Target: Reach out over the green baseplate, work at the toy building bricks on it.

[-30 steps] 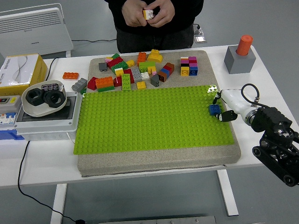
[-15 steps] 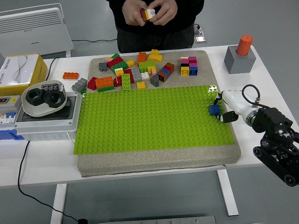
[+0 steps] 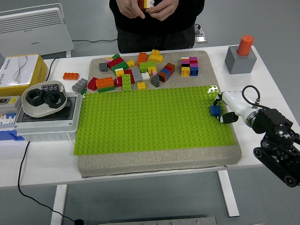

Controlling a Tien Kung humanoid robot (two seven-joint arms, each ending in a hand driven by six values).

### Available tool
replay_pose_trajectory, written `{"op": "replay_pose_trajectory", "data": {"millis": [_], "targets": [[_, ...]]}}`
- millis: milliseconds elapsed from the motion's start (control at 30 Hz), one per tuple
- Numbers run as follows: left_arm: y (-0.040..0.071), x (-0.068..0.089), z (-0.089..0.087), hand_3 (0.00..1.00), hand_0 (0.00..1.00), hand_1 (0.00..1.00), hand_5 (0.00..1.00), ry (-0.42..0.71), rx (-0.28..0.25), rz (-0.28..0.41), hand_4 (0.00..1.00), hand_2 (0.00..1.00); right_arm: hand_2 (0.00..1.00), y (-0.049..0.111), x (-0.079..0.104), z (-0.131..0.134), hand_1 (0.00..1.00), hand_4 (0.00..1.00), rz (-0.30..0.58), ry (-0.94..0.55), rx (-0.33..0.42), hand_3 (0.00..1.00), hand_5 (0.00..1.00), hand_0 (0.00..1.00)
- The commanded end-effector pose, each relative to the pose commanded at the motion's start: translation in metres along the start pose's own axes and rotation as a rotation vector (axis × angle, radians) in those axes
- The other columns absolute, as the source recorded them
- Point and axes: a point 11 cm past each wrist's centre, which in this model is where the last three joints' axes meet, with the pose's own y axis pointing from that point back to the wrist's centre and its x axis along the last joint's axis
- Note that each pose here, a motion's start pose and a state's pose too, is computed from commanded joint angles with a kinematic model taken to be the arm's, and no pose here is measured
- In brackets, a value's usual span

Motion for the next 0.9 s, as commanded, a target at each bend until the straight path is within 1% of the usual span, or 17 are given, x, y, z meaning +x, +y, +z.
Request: {"op": "replay_pose_trajectory", "data": {"millis": [67,100,267,300,467,500,867,900], "targets": [[0.0000,0.0000,0.0001,0.811,0.791,0.718,0.845,0.000,0.000,0.000,0.714,0.724,0.743,0.0000,-0.0001,0.0001,0.708,0.717,-0.001,-0.001,0.000,0.577,0.171,0.777],[0.0000,0.0000,0.0001,0.811,0.791,0.718,0.845,0.000,0.000,0.000,0.714,0.723,0.740,0.0001,-0.0002,0.0002,0.707,0.709,-0.001,-0.001,0.000,0.562,0.188,0.777],[0.0001,0.0002,0.0004,0.811,0.791,0.718,0.845,0.000,-0.001,0.000,0.714,0.723,0.740,0.0000,0.0001,0.0001,0.707,0.709,0.000,-0.005,0.000,0.562,0.188,0.777],[0.0001,0.0003,0.0004,0.811,0.791,0.717,0.843,-0.001,-0.001,0.000,0.714,0.723,0.737,-0.0001,0.0001,0.0000,0.705,0.701,0.001,-0.006,0.000,0.537,0.184,0.775],[0.0001,0.0003,0.0003,0.811,0.791,0.717,0.843,-0.001,-0.001,0.000,0.714,0.723,0.737,-0.0001,0.0003,-0.0001,0.705,0.701,0.002,-0.009,0.001,0.537,0.184,0.775],[0.0001,0.0003,0.0002,0.811,0.791,0.716,0.841,-0.001,-0.001,0.000,0.715,0.723,0.734,-0.0001,0.0003,0.0000,0.703,0.692,0.003,-0.010,0.001,0.498,0.189,0.774],[0.0000,0.0002,0.0003,0.811,0.791,0.717,0.841,-0.001,-0.001,0.000,0.716,0.723,0.734,0.0000,0.0002,0.0005,0.702,0.687,0.004,-0.013,0.001,0.482,0.201,0.772],[0.0001,0.0002,0.0003,0.811,0.791,0.717,0.842,-0.001,-0.001,0.001,0.718,0.722,0.732,0.0000,0.0003,0.0005,0.700,0.671,0.005,-0.013,0.002,0.473,0.209,0.772]]}}
